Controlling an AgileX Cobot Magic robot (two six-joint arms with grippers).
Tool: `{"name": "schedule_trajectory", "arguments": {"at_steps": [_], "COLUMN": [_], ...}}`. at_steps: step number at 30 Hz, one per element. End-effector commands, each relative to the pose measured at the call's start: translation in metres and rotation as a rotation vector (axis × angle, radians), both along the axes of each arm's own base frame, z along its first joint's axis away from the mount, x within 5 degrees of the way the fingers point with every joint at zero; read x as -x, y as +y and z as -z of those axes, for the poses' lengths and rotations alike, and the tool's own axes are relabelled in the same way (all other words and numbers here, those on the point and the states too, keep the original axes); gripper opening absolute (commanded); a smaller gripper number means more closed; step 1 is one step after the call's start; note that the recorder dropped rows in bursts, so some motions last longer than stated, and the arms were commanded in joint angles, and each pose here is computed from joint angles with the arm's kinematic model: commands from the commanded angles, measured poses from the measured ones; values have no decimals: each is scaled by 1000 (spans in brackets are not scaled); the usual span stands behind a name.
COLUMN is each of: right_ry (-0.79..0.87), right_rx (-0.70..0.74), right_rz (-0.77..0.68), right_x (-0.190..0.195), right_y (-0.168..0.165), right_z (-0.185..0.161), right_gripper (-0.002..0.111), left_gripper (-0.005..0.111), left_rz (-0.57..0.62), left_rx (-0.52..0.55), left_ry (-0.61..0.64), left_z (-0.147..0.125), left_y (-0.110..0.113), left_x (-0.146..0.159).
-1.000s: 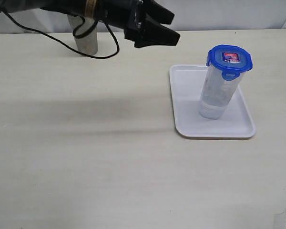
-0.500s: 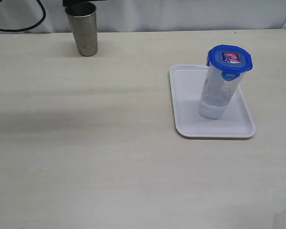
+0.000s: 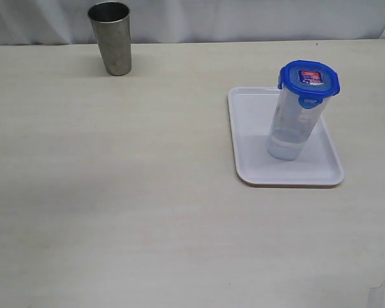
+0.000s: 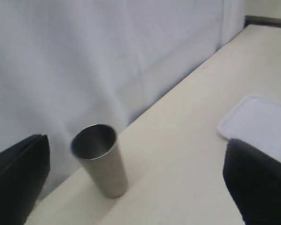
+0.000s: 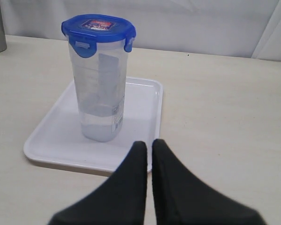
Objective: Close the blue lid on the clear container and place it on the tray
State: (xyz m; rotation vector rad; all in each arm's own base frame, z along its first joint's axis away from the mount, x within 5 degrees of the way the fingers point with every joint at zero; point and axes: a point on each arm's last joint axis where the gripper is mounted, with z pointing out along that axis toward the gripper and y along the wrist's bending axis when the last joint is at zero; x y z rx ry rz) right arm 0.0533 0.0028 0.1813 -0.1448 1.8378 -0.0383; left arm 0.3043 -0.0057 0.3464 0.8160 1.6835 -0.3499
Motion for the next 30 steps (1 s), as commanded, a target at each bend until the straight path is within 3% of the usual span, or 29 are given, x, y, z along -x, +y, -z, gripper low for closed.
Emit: {"name": "schedule_trajectory", "arguments": {"at_steps": [1, 4, 9, 15, 24, 30], "right_ry": [-14, -14, -14, -14, -14, -14], "right_rx": [0, 0, 0, 0, 0, 0], "right_rz": [2, 2, 2, 2, 2, 2], "right_x": [0, 0, 0, 0, 0, 0], "right_y": [0, 0, 0, 0, 0, 0], "right_z": [-1, -1, -1, -1, -1, -1], "right_gripper": [4, 4, 4, 4, 4, 4], "left_gripper": [93, 93, 93, 93, 93, 93], "left_rz": [-83, -126, -212, -233, -66, 177], "left_rx": [-184, -254, -273, -120, -87, -55], "left_ry": [-170, -230, -266, -227, -277, -266], "left_z": [-9, -13, -18, -24, -22, -17], "left_y": [9, 9, 9, 0, -25, -45], "left_x": [31, 48, 72, 100, 151, 179]}}
